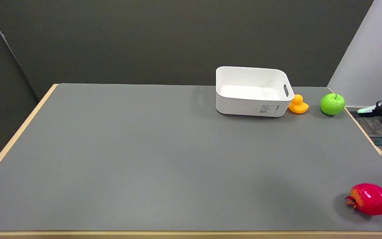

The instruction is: Pick up the pomegranate.

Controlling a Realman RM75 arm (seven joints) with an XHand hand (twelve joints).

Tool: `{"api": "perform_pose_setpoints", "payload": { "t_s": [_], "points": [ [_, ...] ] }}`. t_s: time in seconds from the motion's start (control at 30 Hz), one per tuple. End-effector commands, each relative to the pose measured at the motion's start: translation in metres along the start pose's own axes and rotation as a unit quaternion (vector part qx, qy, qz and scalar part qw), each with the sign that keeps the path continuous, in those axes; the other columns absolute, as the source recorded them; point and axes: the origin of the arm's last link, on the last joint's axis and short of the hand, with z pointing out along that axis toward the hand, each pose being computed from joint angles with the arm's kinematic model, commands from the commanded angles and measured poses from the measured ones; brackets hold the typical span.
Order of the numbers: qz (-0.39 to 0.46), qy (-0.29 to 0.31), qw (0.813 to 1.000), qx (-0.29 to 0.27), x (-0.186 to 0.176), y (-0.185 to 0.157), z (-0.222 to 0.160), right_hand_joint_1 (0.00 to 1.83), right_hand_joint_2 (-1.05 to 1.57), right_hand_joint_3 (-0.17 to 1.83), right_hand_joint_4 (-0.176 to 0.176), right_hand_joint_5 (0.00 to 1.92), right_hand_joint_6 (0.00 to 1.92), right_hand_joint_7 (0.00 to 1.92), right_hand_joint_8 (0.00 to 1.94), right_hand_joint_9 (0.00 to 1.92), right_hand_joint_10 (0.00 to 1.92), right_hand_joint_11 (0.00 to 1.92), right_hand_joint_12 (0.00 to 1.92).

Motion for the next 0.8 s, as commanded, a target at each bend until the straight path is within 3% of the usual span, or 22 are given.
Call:
{"api": "perform_pose_setpoints", "payload": {
  "t_s": [0.03,0.3,0.8],
  "points": [
    [-0.001,-0.031,0.999,-0.013,-0.009,-0.011,-0.028,0.29,0.58,0.92,0.045,0.29,0.57,0.38,0.47,0.24,0.79,0.12,1.26],
    [0.013,-0.035,0.999,-0.005,-0.026,-0.017,-0.029,0.4,0.61,0.94,0.042,0.29,0.57,0.38,0.47,0.24,0.79,0.12,1.26],
    [0.05,-0.04,0.998,0.019,-0.05,-0.031,-0.019,0.37,0.61,0.93,0.038,0.29,0.57,0.37,0.47,0.23,0.79,0.11,1.26]
  ]
}}
